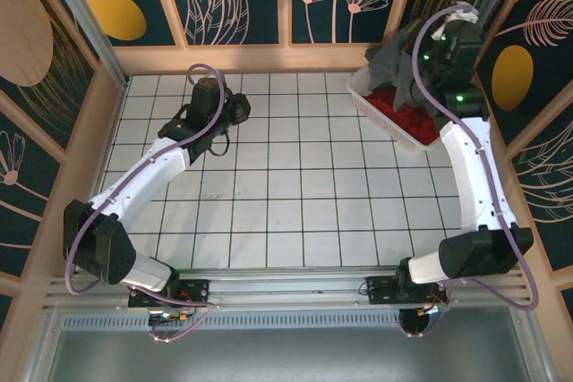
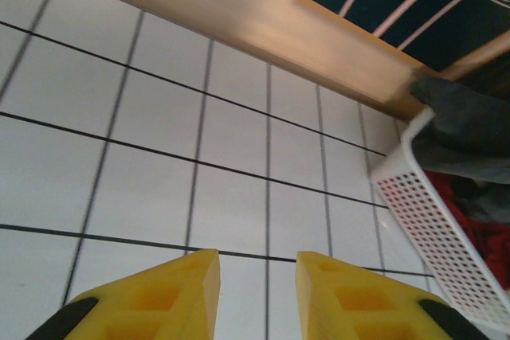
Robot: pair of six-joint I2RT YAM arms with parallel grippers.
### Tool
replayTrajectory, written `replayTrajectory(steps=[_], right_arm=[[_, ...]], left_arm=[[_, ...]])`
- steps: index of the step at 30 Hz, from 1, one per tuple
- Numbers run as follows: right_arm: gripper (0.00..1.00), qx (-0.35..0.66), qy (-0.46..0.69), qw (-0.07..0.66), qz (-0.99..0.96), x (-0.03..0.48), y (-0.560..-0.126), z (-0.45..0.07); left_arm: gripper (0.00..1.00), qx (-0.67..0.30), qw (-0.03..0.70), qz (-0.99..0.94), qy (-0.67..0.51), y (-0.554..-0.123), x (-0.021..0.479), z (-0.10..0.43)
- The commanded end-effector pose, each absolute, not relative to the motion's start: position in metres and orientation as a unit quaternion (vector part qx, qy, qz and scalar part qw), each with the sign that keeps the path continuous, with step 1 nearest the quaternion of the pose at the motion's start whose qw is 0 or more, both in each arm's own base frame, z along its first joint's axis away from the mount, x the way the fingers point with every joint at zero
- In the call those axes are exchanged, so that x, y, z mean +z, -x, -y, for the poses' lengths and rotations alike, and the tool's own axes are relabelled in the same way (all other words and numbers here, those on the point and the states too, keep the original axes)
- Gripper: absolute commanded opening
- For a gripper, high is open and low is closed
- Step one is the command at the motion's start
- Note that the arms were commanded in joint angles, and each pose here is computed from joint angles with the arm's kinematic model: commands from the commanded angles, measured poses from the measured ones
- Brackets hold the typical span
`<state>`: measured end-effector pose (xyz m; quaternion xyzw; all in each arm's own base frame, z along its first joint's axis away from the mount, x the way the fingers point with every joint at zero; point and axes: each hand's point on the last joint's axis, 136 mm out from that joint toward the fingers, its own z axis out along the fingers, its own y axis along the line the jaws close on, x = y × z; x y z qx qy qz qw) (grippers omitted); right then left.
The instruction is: Fold and stack the t-shirts
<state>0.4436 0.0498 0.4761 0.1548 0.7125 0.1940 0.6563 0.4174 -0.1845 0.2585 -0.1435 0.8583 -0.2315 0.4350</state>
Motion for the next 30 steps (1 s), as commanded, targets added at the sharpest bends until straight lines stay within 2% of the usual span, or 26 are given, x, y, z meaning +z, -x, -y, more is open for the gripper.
replayTrajectory(steps=[1, 5, 7, 10, 11, 12, 13, 15, 18, 20, 25, 30], right_arm=[[0.00, 0.256, -0.083, 0.729, -0.629, 0.570, -0.395, -0.101], [0.00, 0.317, -0.029, 0.702, -0.637, 0.566, -0.376, -0.190], [0.00, 0.343, -0.006, 0.667, -0.662, 0.541, -0.376, -0.239], [0.00, 0.388, 0.039, 0.577, -0.717, 0.475, -0.380, -0.325], [0.09, 0.407, 0.061, 0.538, -0.736, 0.448, -0.378, -0.356], [0.27, 0.428, 0.088, 0.494, -0.752, 0.423, -0.374, -0.387], [0.42, 0.439, 0.113, 0.457, -0.766, 0.402, -0.369, -0.410], [0.57, 0.419, 0.141, 0.392, -0.807, 0.352, -0.366, -0.446], [0.65, 0.398, 0.140, 0.358, -0.833, 0.315, -0.366, -0.449], [0.67, 0.391, 0.130, 0.360, -0.837, 0.306, -0.367, -0.434], [0.62, 0.350, 0.063, 0.352, -0.866, 0.264, -0.376, -0.361], [0.57, 0.262, -0.020, 0.342, -0.902, 0.209, -0.373, -0.270]], left_arm=[[0.32, -0.158, 0.456, -0.859, 0.169, -0.411, 0.268, 0.153], [0.33, -0.108, 0.480, -0.849, 0.192, -0.400, 0.281, 0.126], [0.36, -0.081, 0.495, -0.840, 0.208, -0.393, 0.289, 0.110], [0.47, -0.032, 0.516, -0.821, 0.242, -0.376, 0.304, 0.079], [0.49, -0.018, 0.522, -0.815, 0.251, -0.369, 0.308, 0.070], [0.51, -0.007, 0.528, -0.808, 0.262, -0.362, 0.313, 0.061], [0.51, -0.001, 0.533, -0.802, 0.269, -0.355, 0.317, 0.054], [0.51, 0.006, 0.541, -0.793, 0.280, -0.340, 0.321, 0.042], [0.52, 0.004, 0.535, -0.797, 0.279, -0.322, 0.313, 0.035], [0.53, -0.002, 0.517, -0.813, 0.269, -0.315, 0.299, 0.037], [0.55, -0.071, 0.447, -0.862, 0.228, -0.308, 0.247, 0.070], [0.59, -0.168, 0.295, -0.917, 0.207, -0.293, 0.158, 0.126]])
